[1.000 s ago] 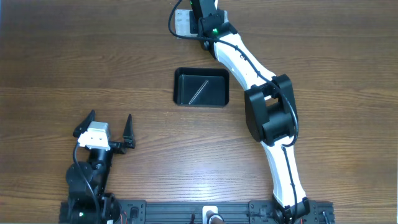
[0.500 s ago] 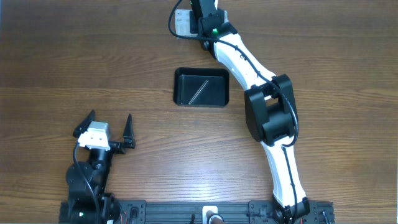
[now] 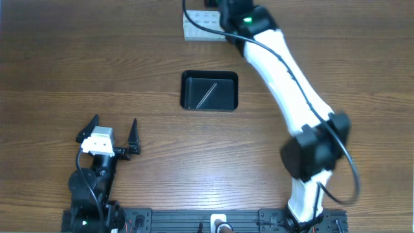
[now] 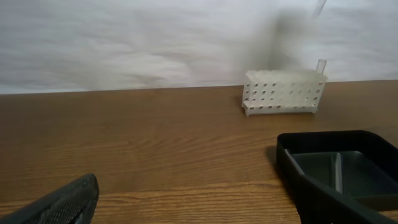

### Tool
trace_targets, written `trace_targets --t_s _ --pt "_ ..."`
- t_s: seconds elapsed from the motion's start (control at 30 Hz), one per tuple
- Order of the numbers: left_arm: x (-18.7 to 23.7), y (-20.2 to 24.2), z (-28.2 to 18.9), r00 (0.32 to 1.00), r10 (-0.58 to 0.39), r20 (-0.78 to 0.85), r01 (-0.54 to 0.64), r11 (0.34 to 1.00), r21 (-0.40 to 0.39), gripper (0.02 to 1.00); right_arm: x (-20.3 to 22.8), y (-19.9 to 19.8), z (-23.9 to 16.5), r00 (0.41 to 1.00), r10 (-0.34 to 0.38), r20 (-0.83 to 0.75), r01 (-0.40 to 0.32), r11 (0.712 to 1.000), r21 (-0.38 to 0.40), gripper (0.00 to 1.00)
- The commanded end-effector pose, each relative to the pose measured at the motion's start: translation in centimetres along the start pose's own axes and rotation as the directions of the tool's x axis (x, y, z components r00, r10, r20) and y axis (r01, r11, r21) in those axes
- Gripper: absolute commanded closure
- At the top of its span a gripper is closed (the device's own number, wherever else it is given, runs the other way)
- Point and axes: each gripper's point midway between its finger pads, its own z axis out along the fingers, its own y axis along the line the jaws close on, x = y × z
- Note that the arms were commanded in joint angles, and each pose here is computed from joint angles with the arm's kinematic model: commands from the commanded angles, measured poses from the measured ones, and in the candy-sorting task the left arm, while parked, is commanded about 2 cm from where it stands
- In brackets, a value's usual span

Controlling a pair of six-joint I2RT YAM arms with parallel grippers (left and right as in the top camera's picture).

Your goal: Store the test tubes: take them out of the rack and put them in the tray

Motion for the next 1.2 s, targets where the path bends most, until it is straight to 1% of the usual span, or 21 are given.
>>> trace_targets --t_s 0.03,0.17,0.3,0.4,0.43,0.5,0.6,0.7,0.77,0.9,0.97,1.03,1.1,1.2 --pt "0.1 -0.1 0.0 1.000 0.014 0.001 -0.014 1.000 0.006 0.018 -3.7 0.1 -5.2 1.000 0.001 0.031 0.001 0.998 -0.061 0.919" --pt "0.1 -0.1 0.0 1.000 0.014 0.001 -0.014 1.000 0.006 0.018 -0.5 1.7 -6.5 0.992 -0.041 -0.116 0.022 0.987 -0.162 0.917" --pt "0.1 -0.1 0.0 1.000 0.014 0.001 -0.014 1.000 0.006 0.018 5.2 3.1 -6.4 0.944 -0.097 -0.316 0.018 0.970 -0.244 0.936" --pt "0.1 -0.1 0.0 1.000 0.014 0.001 -0.014 1.000 0.006 0.018 10.3 4.0 -6.0 0.872 -0.138 -0.470 -0.004 0.958 -0.287 0.976" --pt "0.1 -0.1 0.0 1.000 0.014 0.001 -0.014 1.000 0.006 0.018 12.9 4.3 -5.7 0.829 -0.154 -0.538 -0.017 0.954 -0.299 0.989" --pt "0.1 -0.1 0.0 1.000 0.014 0.001 -0.014 1.000 0.006 0.018 16.4 4.7 -5.5 0.762 -0.175 -0.623 -0.039 0.949 -0.314 0.991" --pt "0.1 -0.1 0.0 1.000 0.014 0.001 -0.014 1.000 0.006 0.018 20.3 4.6 -5.5 0.678 -0.195 -0.709 -0.043 0.952 -0.302 0.991" --pt "0.1 -0.1 0.0 1.000 0.014 0.001 -0.014 1.000 0.006 0.018 22.9 4.5 -4.9 0.626 -0.204 -0.753 -0.038 0.956 -0.290 0.989" --pt "0.1 -0.1 0.0 1.000 0.014 0.001 -0.014 1.000 0.006 0.018 24.3 4.5 -4.4 0.601 -0.204 -0.772 -0.037 0.959 -0.282 0.989" --pt "0.1 -0.1 0.0 1.000 0.014 0.001 -0.014 1.000 0.006 0.018 26.5 4.3 -3.7 0.557 -0.165 -0.814 -0.057 0.970 -0.235 0.991" --pt "0.1 -0.1 0.0 1.000 0.014 0.001 -0.014 1.000 0.006 0.018 27.4 4.1 -3.6 0.536 -0.164 -0.828 -0.053 0.973 -0.227 0.989" --pt "0.1 -0.1 0.0 1.000 0.014 0.001 -0.014 1.000 0.006 0.018 28.2 3.7 -3.3 0.522 -0.159 -0.838 -0.044 0.976 -0.213 0.989" --pt "0.1 -0.1 0.0 1.000 0.014 0.001 -0.014 1.000 0.006 0.018 29.1 3.5 -2.9 0.509 -0.127 -0.851 -0.052 0.983 -0.178 0.989" --pt "0.1 -0.1 0.0 1.000 0.014 0.001 -0.014 1.000 0.006 0.018 30.0 3.5 -2.3 0.498 -0.099 -0.861 -0.064 0.987 -0.150 0.989"
